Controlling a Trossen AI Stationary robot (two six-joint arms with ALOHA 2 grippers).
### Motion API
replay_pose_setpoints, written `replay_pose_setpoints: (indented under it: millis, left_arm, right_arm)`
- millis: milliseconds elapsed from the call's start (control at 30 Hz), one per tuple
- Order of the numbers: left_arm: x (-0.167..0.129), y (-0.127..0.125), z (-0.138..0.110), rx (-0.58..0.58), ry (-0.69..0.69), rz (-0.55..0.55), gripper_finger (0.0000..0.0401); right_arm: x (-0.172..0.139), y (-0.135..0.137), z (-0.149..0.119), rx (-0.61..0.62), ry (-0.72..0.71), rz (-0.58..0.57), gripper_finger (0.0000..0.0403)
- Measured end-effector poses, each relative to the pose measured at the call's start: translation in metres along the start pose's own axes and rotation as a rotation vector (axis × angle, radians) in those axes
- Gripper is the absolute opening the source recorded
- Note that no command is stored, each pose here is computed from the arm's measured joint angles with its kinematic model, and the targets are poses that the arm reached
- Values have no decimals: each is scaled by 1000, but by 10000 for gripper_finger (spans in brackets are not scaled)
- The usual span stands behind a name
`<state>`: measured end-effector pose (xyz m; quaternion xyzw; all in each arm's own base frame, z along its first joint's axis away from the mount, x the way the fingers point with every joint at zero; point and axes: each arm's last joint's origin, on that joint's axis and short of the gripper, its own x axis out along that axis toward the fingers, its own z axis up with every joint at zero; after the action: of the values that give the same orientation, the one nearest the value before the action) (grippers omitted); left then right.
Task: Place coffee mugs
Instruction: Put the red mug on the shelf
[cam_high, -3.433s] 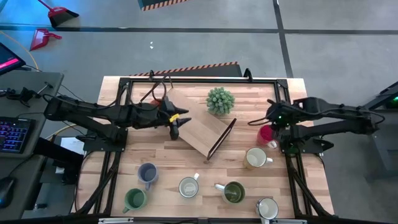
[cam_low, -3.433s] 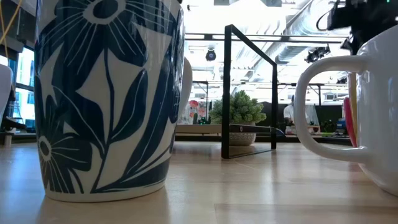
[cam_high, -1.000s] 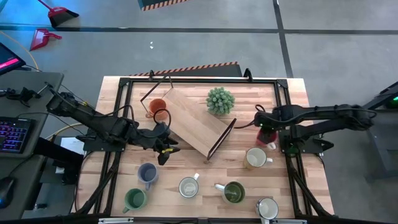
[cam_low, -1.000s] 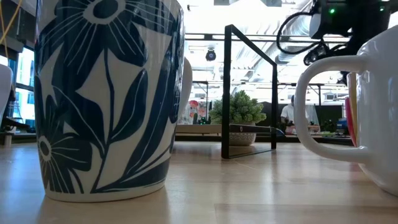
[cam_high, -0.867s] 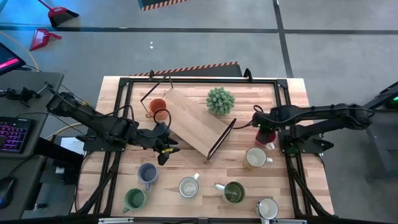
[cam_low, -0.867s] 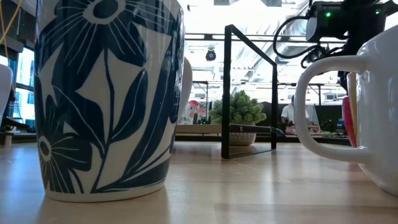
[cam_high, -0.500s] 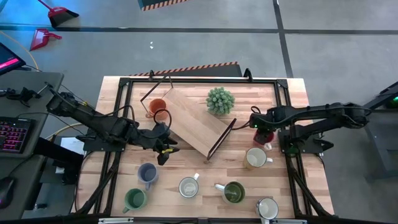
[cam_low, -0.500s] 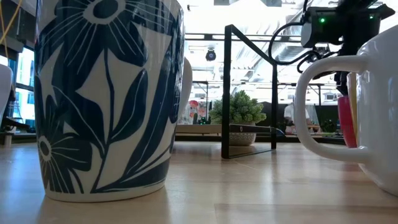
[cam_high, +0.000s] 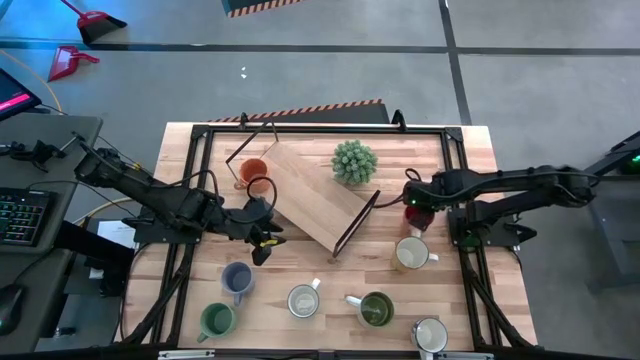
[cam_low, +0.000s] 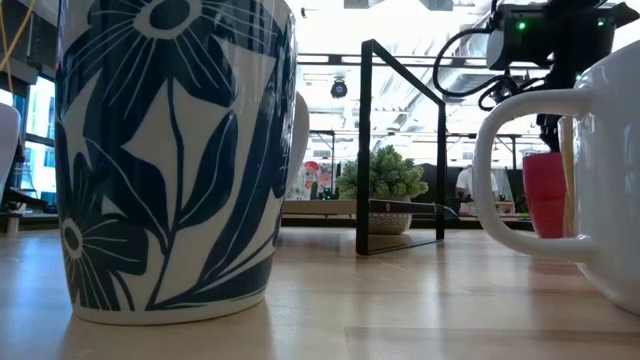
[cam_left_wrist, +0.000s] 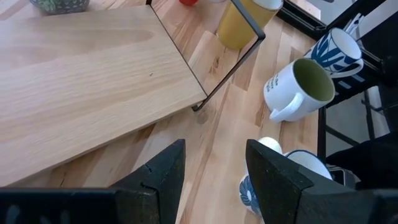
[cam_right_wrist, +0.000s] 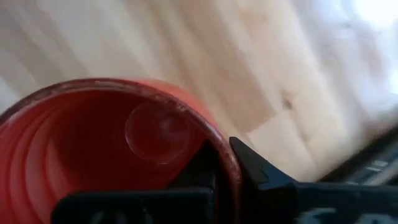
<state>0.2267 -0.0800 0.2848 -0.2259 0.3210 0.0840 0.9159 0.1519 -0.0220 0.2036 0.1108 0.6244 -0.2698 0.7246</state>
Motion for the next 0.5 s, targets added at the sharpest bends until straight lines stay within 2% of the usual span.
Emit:
replay_pose_setpoints:
  millis: [200,333,500]
  left_arm:
    - [0,2,-3,17,30,23,159]
    - [0,4,-5,71,52,37,158]
    - [0,5,-8,121,92,28,158]
  right_arm:
    - [-40,-14,-2,43,-64,-35,0]
    - [-75,-25,2,120,-193,-11,0]
    - [-115,-40,6,201,-288,-27,0]
